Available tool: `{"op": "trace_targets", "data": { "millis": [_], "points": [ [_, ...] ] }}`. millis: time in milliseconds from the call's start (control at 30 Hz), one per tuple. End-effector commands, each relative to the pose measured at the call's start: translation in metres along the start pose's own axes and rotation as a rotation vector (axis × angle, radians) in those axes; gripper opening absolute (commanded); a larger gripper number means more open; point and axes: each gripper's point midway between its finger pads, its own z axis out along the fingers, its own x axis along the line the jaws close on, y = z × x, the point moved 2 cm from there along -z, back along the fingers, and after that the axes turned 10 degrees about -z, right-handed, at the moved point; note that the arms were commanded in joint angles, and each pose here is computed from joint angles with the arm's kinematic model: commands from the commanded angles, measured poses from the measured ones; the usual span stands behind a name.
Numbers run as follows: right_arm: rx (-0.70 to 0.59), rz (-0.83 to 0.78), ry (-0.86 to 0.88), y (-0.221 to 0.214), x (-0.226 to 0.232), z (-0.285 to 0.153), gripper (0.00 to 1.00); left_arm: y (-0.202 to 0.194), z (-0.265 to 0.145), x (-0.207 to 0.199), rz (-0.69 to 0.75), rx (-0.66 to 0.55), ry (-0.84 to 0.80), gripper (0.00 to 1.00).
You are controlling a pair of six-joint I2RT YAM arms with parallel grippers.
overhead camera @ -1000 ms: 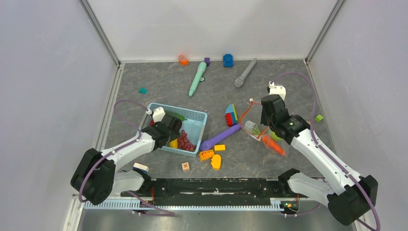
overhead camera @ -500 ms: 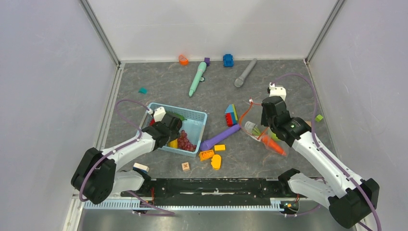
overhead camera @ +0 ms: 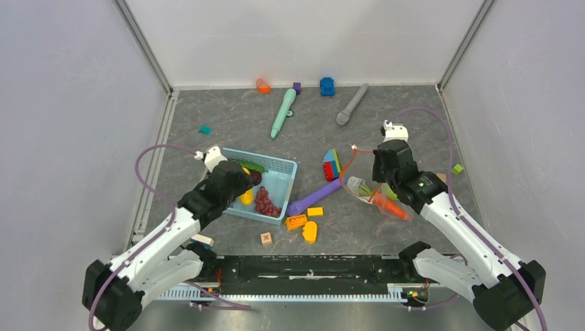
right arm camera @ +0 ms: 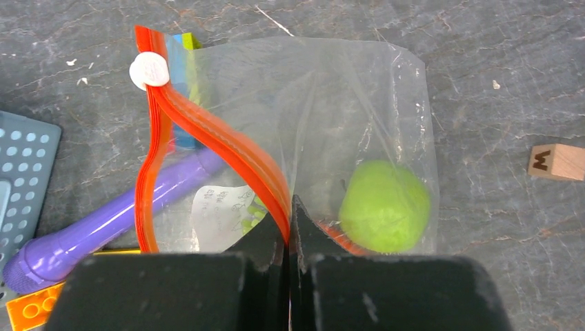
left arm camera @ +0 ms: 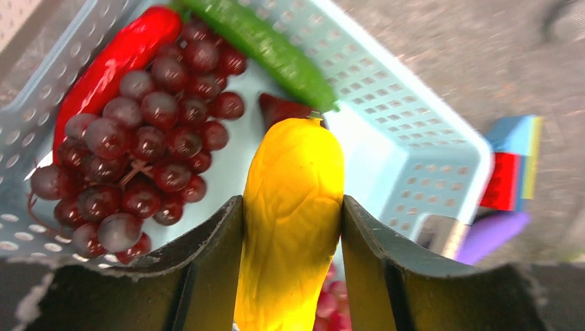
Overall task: Place the food in the zip-top bag and seal the zipper
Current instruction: Pick up the fake fruit from the bin, then place the fake fruit in the zipper food storage bag.
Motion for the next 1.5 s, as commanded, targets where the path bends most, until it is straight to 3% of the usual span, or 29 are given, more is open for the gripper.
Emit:
{"op": "trace_targets", "data": {
  "millis": [0, 133, 233, 433, 533, 633, 733, 833, 1033, 1267, 1467],
  "points": [
    [-0.062, 0.012, 0.070, 0.015, 0.010, -0.003, 0.00, 0.041, -0.035, -0.053, -0.054, -0.097, -0.266, 0.19],
    [-0.073, 0.023, 0.121, 0.020, 0.018, -0.006, 0.00, 0.044, -0.069, -0.105, -0.030, -0.080, -0.640, 0.22],
    [-0.088, 0.021, 0.176, 0.023, 0.026, -0.008, 0.00, 0.029, -0.093, -0.136, 0.035, 0.008, -0.878, 0.22],
    [-0.100, 0.021, 0.251, 0.026, 0.038, -0.012, 0.00, -0.015, -0.124, -0.183, 0.168, 0.226, -1.187, 0.22],
    [-0.102, 0.017, 0.264, 0.026, 0.040, -0.013, 0.00, -0.050, -0.139, -0.205, 0.300, 0.348, -1.270, 0.22],
    [-0.106, 0.016, 0.273, 0.025, 0.040, -0.014, 0.00, -0.077, -0.151, -0.226, 0.392, 0.386, -1.318, 0.19],
    [-0.107, 0.017, 0.295, 0.023, 0.043, -0.015, 0.00, -0.093, -0.151, -0.243, 0.449, 0.348, -1.316, 0.20],
    [-0.109, 0.012, 0.324, 0.024, 0.047, -0.019, 0.00, -0.105, -0.142, -0.255, 0.475, 0.386, -1.287, 0.21],
    [-0.173, -0.025, 0.434, 0.029, 0.059, -0.030, 0.00, -0.125, -0.100, -0.269, 0.466, 0.513, -1.028, 0.10],
    [-0.234, -0.013, 0.433, 0.036, 0.056, -0.038, 0.00, -0.129, -0.078, -0.270, 0.457, 0.549, -0.842, 0.08],
    [-0.295, 0.003, 0.488, 0.041, 0.062, -0.045, 0.00, -0.131, -0.058, -0.269, 0.368, 0.543, -0.688, 0.07]
  ]
}}
